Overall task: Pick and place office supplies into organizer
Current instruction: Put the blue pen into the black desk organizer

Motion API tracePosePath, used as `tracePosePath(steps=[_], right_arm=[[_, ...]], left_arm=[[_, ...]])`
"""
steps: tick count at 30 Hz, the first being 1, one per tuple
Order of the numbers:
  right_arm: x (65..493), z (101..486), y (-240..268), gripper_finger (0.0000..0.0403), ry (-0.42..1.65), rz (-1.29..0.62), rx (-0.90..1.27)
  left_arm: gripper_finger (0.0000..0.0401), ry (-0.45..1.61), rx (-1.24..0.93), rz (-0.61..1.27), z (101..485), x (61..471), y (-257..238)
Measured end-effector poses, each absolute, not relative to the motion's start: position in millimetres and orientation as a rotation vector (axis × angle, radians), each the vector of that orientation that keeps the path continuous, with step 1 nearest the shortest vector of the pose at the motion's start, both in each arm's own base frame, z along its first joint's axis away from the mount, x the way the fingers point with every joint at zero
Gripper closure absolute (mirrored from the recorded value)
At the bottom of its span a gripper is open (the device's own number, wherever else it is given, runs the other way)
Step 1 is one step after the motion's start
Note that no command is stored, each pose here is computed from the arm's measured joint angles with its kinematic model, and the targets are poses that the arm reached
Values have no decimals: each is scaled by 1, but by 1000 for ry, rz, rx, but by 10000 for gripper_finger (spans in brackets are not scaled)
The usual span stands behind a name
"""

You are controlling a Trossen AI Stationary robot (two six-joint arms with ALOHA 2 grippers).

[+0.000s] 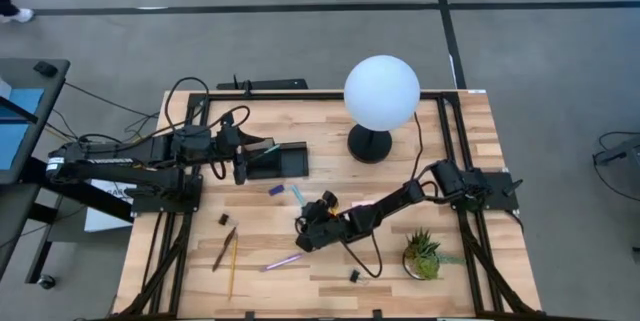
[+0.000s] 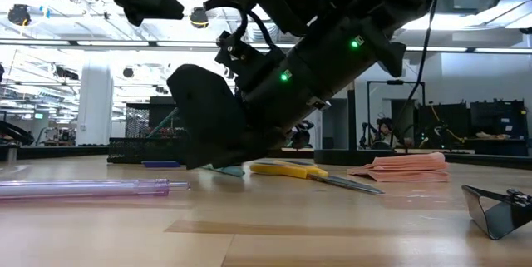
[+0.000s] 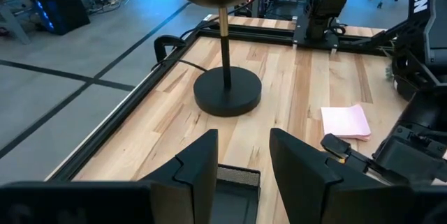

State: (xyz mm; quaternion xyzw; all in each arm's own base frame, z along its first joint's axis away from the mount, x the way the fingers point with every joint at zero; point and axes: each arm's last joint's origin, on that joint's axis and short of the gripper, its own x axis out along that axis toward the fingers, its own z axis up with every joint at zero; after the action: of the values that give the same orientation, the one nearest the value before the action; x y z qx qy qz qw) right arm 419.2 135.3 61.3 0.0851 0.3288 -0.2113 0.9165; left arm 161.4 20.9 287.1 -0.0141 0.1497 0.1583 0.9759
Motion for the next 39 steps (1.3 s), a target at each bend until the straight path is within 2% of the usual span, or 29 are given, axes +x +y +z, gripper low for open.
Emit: tracePosePath(steps=[6,13,24,27,35,39], right_arm=[[413,58,144,187,642,-502,113],[408,57,155,201,577,-553,11],[420,61,138,208,506,-588,80],[422,62,137,214,504,-562,33],[427,84,150,232,409,-477,-1],[426,86,148,238,402,-543,-25]], left_arm=[[276,311,-28,319,286,161,21],[276,341,-26,319,283,160,21],[276,424,-20,320,267,158,21],[276,439,-18,321,261,158,21],[276,429,-12,354,259,159,22],[276,422,-12,354,260,159,22]])
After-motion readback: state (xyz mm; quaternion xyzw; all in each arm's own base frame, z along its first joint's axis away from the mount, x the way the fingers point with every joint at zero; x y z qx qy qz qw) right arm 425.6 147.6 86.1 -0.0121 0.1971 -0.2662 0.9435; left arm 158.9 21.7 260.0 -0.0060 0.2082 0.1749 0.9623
